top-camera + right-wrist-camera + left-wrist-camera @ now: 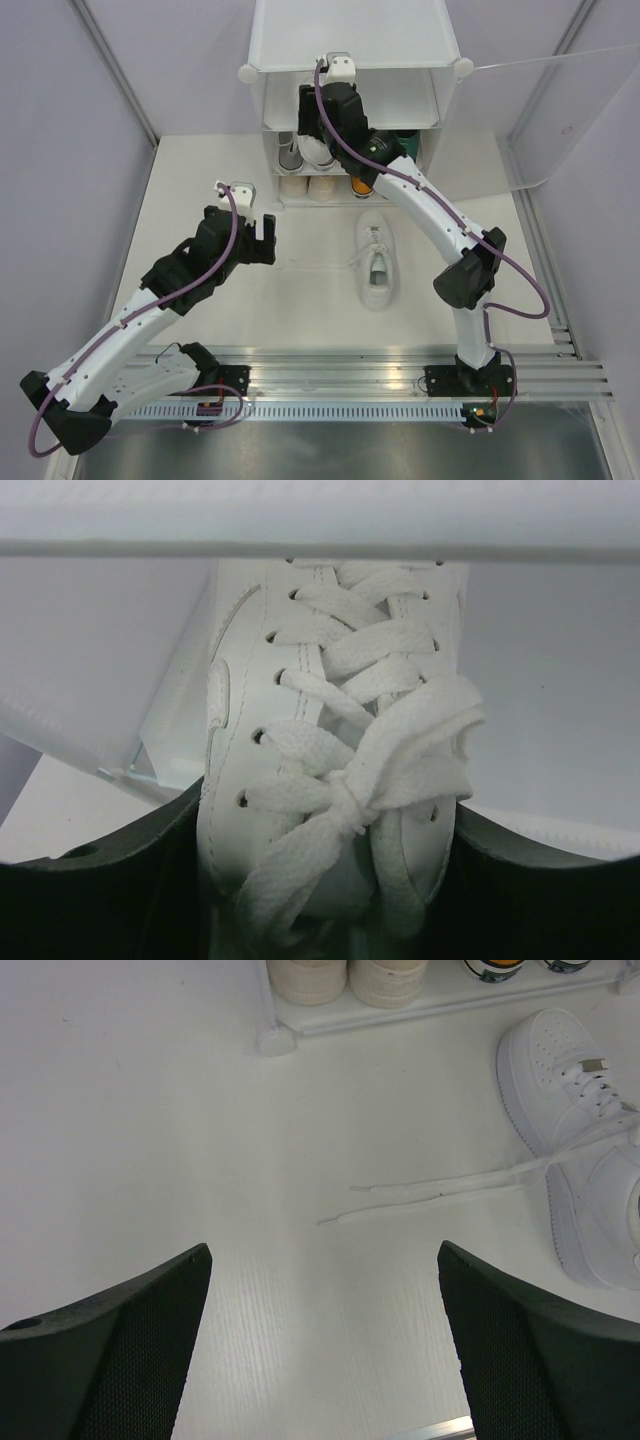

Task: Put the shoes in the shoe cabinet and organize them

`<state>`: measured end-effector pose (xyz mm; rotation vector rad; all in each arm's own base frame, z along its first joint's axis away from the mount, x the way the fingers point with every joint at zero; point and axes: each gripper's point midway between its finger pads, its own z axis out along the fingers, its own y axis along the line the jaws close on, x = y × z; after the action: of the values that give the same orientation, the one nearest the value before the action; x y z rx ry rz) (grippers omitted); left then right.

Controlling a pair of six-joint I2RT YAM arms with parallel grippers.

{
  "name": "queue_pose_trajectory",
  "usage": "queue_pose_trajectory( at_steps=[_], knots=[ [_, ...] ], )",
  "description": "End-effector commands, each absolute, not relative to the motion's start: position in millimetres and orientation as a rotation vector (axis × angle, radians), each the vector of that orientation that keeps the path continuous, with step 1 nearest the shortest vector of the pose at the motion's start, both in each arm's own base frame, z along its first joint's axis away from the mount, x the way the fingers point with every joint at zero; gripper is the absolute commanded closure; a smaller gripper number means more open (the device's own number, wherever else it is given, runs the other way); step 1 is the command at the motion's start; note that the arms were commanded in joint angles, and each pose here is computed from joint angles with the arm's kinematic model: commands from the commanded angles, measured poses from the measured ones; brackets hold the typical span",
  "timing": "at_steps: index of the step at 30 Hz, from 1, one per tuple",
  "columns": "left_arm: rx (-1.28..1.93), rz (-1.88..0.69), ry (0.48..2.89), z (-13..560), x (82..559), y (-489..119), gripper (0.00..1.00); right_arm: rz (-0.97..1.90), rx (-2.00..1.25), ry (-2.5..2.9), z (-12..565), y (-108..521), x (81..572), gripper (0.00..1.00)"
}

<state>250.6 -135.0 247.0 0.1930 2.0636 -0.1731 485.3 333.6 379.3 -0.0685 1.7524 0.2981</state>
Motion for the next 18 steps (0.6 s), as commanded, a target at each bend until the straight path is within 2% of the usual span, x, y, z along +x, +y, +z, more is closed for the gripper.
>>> queue_pose_trajectory(
  at_steps=[1,2,6,11,14,15,18],
  knots=[
    [0.23,-0.187,2.034,252,253,-139,0.04,0.338,0.046,1.537,457,316,493,0.76],
    [0.232,-0.187,2.037,252,253,-140,0.04,0.333,0.051,1.539,454,316,497,0.76],
    [0.234,-0.191,2.035,253,253,-140,0.04,0.329,0.057,1.544,450,314,502,0.64],
    [0.234,-0.192,2.033,253,253,-140,0.04,0.319,0.06,1.553,442,313,508,0.59],
    [0.239,-0.192,2.036,252,253,-141,0.04,0.319,0.056,1.557,440,313,510,0.47],
    [0.238,-0.193,2.037,252,253,-140,0.04,0.317,0.055,1.56,439,313,510,0.39],
    [0.241,-0.193,2.036,252,253,-141,0.04,0.324,0.054,1.559,440,312,510,0.29]
  ],
)
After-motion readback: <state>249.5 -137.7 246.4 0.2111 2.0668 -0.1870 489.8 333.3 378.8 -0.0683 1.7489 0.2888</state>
